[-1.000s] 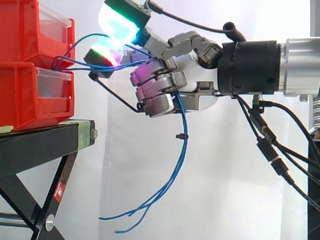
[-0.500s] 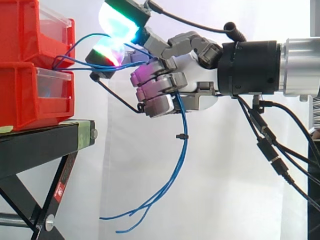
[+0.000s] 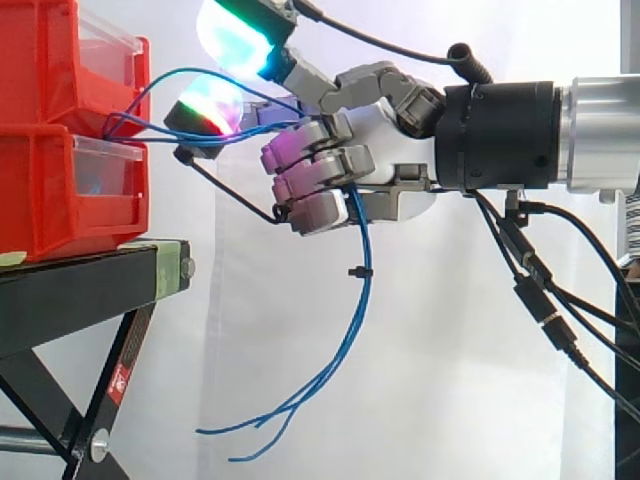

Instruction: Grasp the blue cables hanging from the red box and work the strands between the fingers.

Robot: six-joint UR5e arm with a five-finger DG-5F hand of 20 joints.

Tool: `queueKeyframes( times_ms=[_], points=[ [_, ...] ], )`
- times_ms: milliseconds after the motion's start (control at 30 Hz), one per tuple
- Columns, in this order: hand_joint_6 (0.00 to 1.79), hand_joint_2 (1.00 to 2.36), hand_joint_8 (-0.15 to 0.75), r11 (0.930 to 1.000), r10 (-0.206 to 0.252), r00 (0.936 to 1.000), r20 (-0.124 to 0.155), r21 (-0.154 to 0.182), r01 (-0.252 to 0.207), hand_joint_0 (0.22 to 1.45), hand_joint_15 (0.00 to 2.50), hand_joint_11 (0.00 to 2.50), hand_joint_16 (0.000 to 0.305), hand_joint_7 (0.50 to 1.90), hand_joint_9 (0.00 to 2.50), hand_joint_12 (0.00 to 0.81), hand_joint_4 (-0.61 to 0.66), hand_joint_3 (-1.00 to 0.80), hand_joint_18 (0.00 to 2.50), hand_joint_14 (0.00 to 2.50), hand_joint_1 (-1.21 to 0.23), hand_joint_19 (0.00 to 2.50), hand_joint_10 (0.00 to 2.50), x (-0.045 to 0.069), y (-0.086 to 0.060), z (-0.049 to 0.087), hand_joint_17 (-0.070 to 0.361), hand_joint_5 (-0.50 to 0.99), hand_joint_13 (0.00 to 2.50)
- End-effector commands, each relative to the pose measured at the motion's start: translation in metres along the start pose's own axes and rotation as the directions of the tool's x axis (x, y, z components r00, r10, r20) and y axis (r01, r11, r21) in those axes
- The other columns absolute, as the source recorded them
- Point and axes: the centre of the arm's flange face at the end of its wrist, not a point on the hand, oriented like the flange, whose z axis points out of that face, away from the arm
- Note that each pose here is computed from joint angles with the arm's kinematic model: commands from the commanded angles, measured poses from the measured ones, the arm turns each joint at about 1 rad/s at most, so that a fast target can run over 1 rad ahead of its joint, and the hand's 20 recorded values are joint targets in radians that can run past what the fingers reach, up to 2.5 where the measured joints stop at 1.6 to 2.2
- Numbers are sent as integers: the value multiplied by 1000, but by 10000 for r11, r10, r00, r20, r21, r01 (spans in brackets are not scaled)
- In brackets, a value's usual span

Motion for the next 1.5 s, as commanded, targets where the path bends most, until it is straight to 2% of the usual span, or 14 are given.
queueKeyframes(
  times_ms=[0,233,533,633,700,900,1167,1200,1233,1267,1300,1367,1400,1467],
  points=[
    [760,1000,481,10000,0,10000,9,1,0,706,1545,2500,228,1190,1311,598,184,-994,2460,2500,-615,843,2500,0,0,0,171,184,1750],
    [751,1004,481,10000,0,10000,9,1,0,751,1545,2500,228,1202,1311,598,178,-869,2460,2500,-687,843,2500,0,0,0,171,164,1750],
    [1023,1007,481,10000,3,10000,10,-14,-3,796,1545,2500,228,1120,1311,598,168,-783,2460,2500,-737,843,2500,0,1,0,171,58,1750],
    [1094,1009,481,10000,0,10000,9,1,0,849,1545,2500,228,1115,1311,598,156,-704,2460,2500,-755,843,2500,0,0,0,171,23,1750],
    [1249,1012,481,10000,0,10000,9,1,0,885,1545,2500,228,1065,1311,598,132,-563,2460,2500,-756,843,2500,0,0,0,171,-4,1750],
    [1441,1014,481,10000,-16,10000,9,1,16,890,1545,2500,228,1060,1311,598,55,-210,2460,2500,-732,843,2500,0,0,0,171,-12,1750],
    [1519,1003,481,10000,-15,10000,9,1,15,887,1545,2500,228,1083,1311,598,-53,60,2460,2500,-710,843,2500,1,0,0,171,73,1750],
    [1515,1123,481,10000,-15,10000,9,1,15,837,1545,2500,228,1093,1311,598,-62,26,2460,2500,-697,843,2500,1,0,0,171,95,1750],
    [1511,1156,481,10000,-15,10000,9,1,15,824,1545,2500,228,1097,1311,598,-61,16,2460,2500,-693,843,2500,1,0,0,171,106,1750],
    [1509,1236,481,10000,-15,10000,25,2,15,798,1545,2500,228,1098,1311,598,-41,-75,2460,2500,-688,843,2500,1,0,0,171,108,1750],
    [1467,1112,481,10000,-18,10000,8,16,18,838,1545,2500,228,1108,1311,598,-14,-111,2460,2500,-698,843,2500,2,0,0,171,91,1750],
    [1398,1001,481,10000,-29,10000,9,1,29,852,1545,2500,228,1068,1311,598,61,-246,2460,2500,-686,843,2500,2,1,0,171,76,1750],
    [1169,1009,481,10000,-33,10000,-7,15,33,806,1545,2500,228,1065,1311,598,118,-517,2460,2500,-635,843,2500,3,1,0,171,100,1750],
    [1004,1010,481,10000,-21,10000,-8,30,22,772,1545,2500,228,1124,1311,598,121,-675,2460,2500,-587,843,2500,3,0,0,171,102,1750]
  ],
)
